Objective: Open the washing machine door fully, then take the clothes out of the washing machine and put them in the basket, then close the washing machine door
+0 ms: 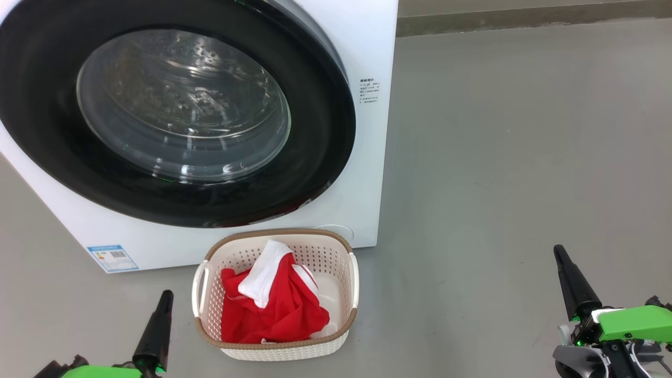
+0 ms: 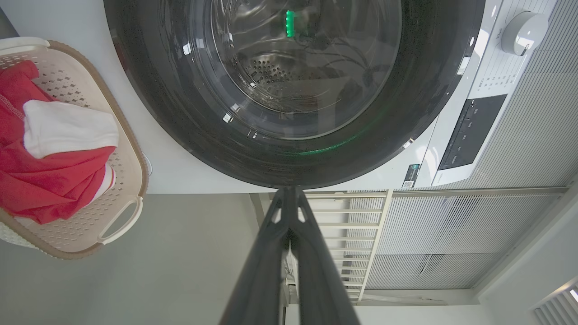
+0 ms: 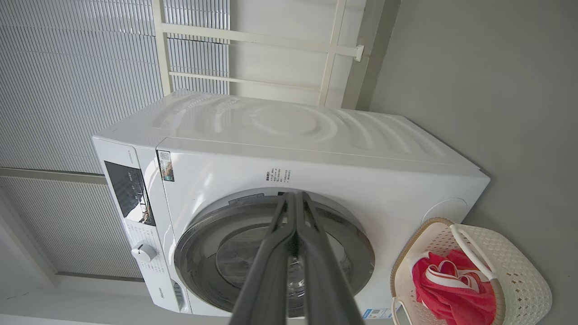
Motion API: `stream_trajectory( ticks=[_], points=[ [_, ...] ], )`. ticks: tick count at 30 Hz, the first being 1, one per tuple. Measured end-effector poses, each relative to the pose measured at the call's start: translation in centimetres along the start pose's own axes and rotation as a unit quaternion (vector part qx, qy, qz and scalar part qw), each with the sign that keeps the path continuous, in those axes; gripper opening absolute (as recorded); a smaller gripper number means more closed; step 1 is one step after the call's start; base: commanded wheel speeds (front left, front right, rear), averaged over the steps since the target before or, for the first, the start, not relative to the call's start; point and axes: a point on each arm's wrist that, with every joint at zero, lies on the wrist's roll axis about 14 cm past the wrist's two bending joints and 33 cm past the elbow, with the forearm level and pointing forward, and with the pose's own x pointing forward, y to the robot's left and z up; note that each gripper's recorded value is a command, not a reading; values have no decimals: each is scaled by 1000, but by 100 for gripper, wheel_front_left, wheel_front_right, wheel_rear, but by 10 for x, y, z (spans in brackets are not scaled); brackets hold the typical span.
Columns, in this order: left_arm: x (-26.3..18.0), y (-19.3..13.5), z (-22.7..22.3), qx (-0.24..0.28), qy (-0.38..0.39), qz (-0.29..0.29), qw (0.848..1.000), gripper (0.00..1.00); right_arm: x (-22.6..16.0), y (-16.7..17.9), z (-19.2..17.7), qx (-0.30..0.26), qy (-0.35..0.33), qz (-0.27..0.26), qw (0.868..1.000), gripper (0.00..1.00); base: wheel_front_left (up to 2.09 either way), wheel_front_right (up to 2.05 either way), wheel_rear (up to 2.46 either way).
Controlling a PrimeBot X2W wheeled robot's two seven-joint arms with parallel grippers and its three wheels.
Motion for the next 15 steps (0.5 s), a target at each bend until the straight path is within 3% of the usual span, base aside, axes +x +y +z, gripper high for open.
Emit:
stream_trajectory(
  ticks=[15],
  points=[
    [0, 0, 0, 0, -1, 0, 1000, 0, 0, 0, 0, 0, 0, 0, 1000, 0, 0, 0, 0]
  ],
)
